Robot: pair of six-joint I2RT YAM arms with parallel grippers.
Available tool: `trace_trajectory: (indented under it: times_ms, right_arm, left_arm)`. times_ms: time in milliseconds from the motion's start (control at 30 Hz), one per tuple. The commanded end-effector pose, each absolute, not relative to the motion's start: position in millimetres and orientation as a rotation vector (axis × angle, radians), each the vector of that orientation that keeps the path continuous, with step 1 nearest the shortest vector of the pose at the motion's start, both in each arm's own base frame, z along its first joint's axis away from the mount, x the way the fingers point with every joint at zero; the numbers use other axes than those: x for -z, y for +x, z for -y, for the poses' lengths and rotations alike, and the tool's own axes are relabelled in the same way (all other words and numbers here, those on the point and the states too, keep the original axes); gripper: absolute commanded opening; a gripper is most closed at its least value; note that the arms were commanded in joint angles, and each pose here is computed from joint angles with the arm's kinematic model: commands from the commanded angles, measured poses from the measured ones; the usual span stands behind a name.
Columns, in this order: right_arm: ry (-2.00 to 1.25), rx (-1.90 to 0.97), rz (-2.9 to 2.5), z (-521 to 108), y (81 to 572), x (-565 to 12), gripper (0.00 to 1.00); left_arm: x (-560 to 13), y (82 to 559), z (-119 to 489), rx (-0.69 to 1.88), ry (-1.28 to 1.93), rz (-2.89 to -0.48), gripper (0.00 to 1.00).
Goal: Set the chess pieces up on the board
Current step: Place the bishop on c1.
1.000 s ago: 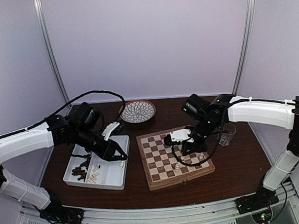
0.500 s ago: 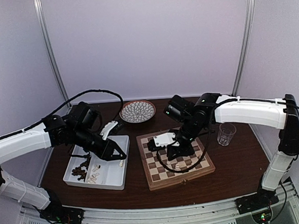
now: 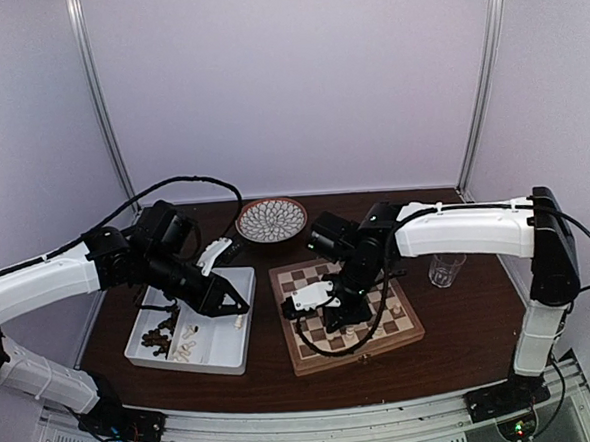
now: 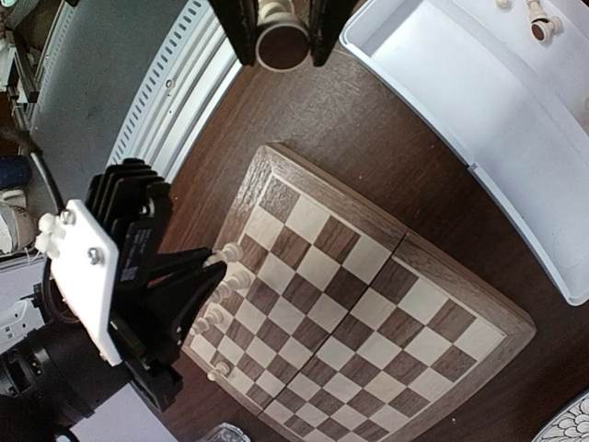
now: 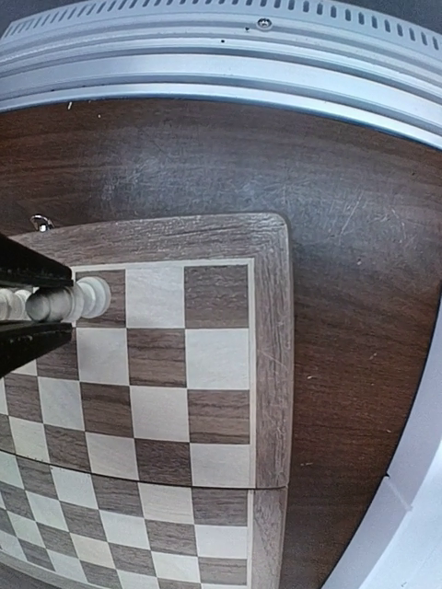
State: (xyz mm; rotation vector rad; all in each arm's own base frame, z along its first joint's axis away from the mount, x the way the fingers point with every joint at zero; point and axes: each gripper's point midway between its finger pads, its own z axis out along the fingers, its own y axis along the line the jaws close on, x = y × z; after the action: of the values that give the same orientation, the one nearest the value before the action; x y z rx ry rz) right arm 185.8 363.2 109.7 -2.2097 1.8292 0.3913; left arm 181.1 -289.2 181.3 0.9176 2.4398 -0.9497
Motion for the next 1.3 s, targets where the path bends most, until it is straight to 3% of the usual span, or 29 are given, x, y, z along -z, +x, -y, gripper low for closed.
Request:
trace_trajectory:
  times_ms: [0,1267]
  right_arm:
    - [-2.206,-0.329,-1.862,-362.6,191.3,-101.2,0.06]
    - [-2.232,-0.311,-1.922,-355.6,188.2,-67.4,0.08]
  left_arm:
    - [-186.9,183.4,287.1,0.949,0.905,-2.413,0.0]
    - [-182.3,182.8,286.1,0.95,0.898,-2.417,0.0]
